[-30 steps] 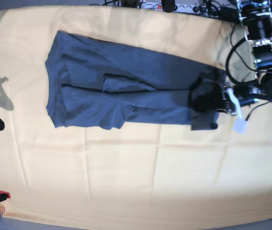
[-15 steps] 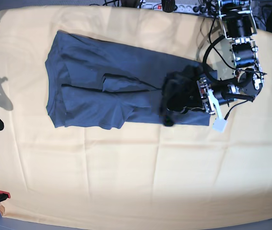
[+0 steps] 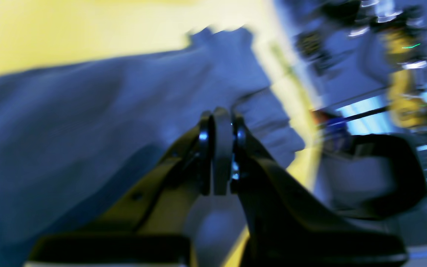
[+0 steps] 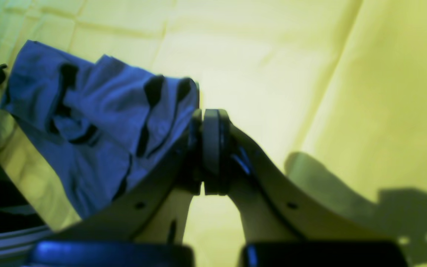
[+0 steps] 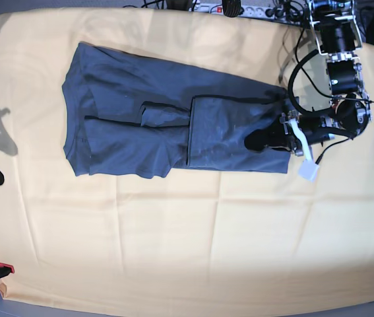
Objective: Fold the T-shirt properly
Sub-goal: 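Lift the strip's end with the left gripper and fold it toward the middle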
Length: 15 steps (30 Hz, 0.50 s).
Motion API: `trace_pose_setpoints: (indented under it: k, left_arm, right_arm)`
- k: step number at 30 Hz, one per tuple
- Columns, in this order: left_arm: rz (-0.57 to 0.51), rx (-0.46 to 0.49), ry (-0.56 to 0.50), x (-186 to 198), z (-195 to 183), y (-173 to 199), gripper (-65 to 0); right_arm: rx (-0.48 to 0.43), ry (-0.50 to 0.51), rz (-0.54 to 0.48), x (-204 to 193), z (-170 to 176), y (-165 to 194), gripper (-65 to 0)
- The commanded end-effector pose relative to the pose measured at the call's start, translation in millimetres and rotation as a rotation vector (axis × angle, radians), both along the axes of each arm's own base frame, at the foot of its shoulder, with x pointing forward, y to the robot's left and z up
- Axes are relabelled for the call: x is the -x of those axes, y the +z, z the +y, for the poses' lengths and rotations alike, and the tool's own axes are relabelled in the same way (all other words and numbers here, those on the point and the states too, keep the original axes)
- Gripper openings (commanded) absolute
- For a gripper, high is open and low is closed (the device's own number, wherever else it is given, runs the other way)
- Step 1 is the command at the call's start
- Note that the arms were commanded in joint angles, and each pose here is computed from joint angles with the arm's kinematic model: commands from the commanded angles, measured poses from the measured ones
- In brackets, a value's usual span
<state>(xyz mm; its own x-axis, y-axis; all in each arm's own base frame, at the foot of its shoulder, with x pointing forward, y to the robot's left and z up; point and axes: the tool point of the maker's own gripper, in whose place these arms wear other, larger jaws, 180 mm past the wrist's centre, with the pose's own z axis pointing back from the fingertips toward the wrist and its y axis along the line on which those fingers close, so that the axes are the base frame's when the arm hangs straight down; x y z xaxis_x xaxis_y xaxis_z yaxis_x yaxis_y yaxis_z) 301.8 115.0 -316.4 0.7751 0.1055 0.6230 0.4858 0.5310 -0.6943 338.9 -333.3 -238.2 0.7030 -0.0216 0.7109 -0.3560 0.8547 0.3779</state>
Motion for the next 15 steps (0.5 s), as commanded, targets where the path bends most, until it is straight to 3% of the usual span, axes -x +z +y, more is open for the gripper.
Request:
trace_pose_setpoints:
  k: [1, 3, 5, 15]
  left_arm:
    - [-0.028, -0.016, 0.025, -7.7, 3.7, 5.9, -65.0]
    - [0.016, -0.086, 0.076, -7.7, 12.9, -11.8, -65.0]
    - [0.044, -0.135, 0.109, -3.1, 19.7, -26.7, -65.0]
    - [0.055, -0.216, 0.161, 2.8, 36.3, -45.0, -65.0]
  right_arm:
    - [0.009, -0.007, -0.083, -9.8, -7.2, 30.4, -50.7]
    - [0.008, -0.007, -0.105, -14.3, -6.7, 37.7, -35.1]
    - [0.002, -0.005, -0.106, -14.9, -4.8, 36.7, -27.0]
    - [-0.164, 0.011, 0.022, 2.7, 44.3, -30.3, -26.9]
